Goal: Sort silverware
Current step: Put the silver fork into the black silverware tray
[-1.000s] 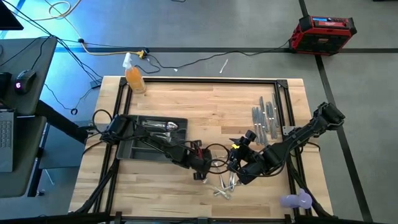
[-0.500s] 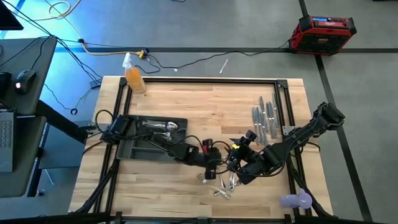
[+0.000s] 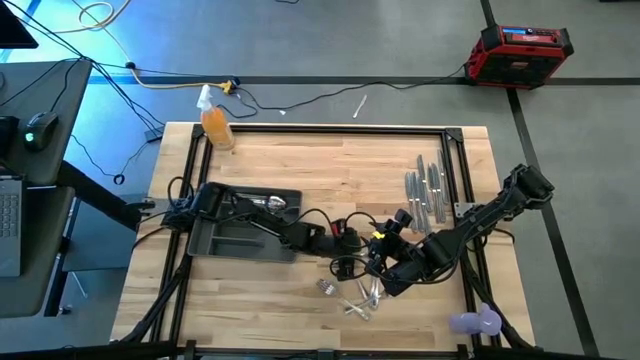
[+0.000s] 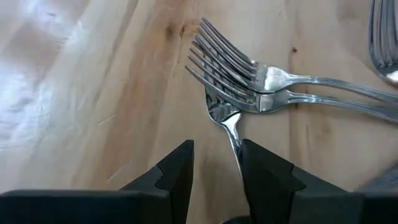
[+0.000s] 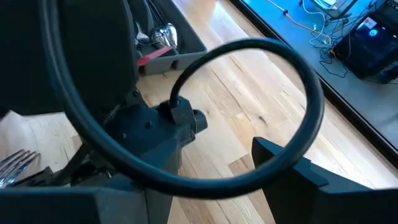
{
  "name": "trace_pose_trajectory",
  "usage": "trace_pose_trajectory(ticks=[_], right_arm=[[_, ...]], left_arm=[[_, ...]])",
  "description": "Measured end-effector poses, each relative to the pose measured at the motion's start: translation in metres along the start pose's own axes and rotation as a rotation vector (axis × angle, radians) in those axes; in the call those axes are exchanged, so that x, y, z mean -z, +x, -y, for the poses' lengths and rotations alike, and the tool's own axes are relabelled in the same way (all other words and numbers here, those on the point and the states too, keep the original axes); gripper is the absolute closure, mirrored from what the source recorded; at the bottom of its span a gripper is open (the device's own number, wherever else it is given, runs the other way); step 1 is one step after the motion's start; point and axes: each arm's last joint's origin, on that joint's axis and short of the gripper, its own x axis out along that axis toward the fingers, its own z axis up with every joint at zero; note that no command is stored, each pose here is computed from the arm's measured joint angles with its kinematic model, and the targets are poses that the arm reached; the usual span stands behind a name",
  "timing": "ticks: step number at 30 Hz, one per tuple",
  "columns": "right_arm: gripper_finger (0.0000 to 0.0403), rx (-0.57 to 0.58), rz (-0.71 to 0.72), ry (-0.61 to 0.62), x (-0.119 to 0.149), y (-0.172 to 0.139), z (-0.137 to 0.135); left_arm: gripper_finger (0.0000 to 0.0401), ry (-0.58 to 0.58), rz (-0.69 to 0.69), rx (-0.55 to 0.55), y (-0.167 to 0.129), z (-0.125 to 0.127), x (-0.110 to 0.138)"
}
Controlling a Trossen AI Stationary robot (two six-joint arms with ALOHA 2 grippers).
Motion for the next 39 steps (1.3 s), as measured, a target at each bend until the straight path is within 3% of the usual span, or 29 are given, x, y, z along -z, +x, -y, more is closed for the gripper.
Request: trace_pose_trajectory(ticks=[16,27,30,33,39], right_arm=[[0.0211,-0.003,-0.008,-0.002,0.0,0.0,0.0],[0.0211,-0.003,-0.008,-0.001,0.001,0.0,0.0],[0.0211,-0.004,-0.009,0.0,0.001,0.0,0.0],[0.0211,-0.004,-0.009,0.0,0.001,0.0,0.0],[0.0211,0.004,0.001,-0.001,0.001,0.0,0.0]], left_arm=[[0.0286,0.004,0.021,-0.005,-0.018,0.004,-0.012],[0.0288,0.02,-0.017,-0.003,-0.002,0.005,0.003],[0.032,0.036,-0.03,-0.014,-0.002,0.004,0.005],[0.0383,0.088,-0.037,-0.011,-0.003,0.003,0.004],[0.0397,0.149,-0.06,0.044,-0.027,0.006,-0.009]])
